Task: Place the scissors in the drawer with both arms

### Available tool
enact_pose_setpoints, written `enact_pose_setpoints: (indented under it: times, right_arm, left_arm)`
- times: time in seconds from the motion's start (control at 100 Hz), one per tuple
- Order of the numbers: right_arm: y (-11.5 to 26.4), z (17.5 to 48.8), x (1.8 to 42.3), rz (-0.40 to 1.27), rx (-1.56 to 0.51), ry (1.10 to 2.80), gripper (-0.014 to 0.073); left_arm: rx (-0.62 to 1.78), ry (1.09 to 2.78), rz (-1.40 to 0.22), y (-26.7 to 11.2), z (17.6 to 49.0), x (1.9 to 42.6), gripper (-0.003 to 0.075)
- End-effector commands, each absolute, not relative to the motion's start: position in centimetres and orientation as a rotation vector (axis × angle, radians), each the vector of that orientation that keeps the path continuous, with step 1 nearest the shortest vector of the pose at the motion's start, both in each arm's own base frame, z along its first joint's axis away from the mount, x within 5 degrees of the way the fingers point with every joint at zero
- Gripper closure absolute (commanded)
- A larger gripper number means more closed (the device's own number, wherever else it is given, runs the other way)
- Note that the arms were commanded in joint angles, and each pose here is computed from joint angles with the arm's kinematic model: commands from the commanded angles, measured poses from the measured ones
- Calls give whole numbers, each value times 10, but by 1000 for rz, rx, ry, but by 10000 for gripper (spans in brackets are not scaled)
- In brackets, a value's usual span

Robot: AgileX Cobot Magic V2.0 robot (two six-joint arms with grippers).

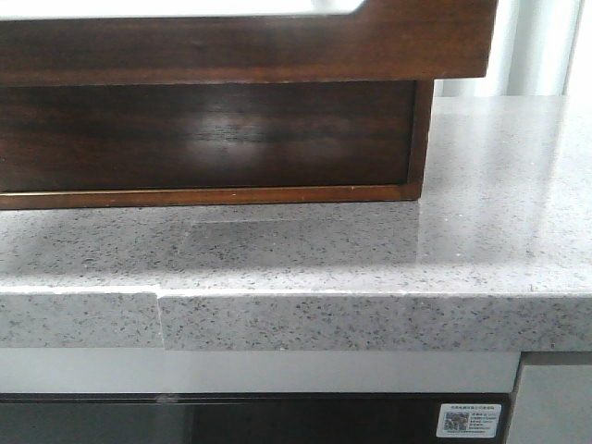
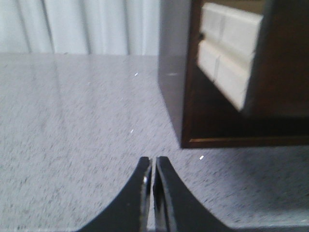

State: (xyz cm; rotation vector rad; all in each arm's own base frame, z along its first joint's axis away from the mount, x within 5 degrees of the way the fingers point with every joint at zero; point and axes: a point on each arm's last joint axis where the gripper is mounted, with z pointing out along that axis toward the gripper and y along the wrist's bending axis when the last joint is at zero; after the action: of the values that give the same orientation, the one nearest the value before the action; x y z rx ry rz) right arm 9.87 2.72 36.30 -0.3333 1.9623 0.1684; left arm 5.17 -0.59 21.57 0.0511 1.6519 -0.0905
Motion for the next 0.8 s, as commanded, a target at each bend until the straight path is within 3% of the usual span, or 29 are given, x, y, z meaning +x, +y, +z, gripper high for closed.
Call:
enact_pose_setpoints:
  times: [0.0, 0.15, 0.79]
  right_arm:
    - [26, 377, 100, 159, -306, 1876, 664]
    - [26, 377, 100, 159, -306, 1876, 664]
    - [26, 377, 100, 159, -306, 1876, 664]
  left_arm:
    - [13, 1493, -90, -4, 222, 51, 741]
    - [14, 1497, -81, -3, 203, 55, 741]
    - [2, 1480, -89, -3, 204, 55, 741]
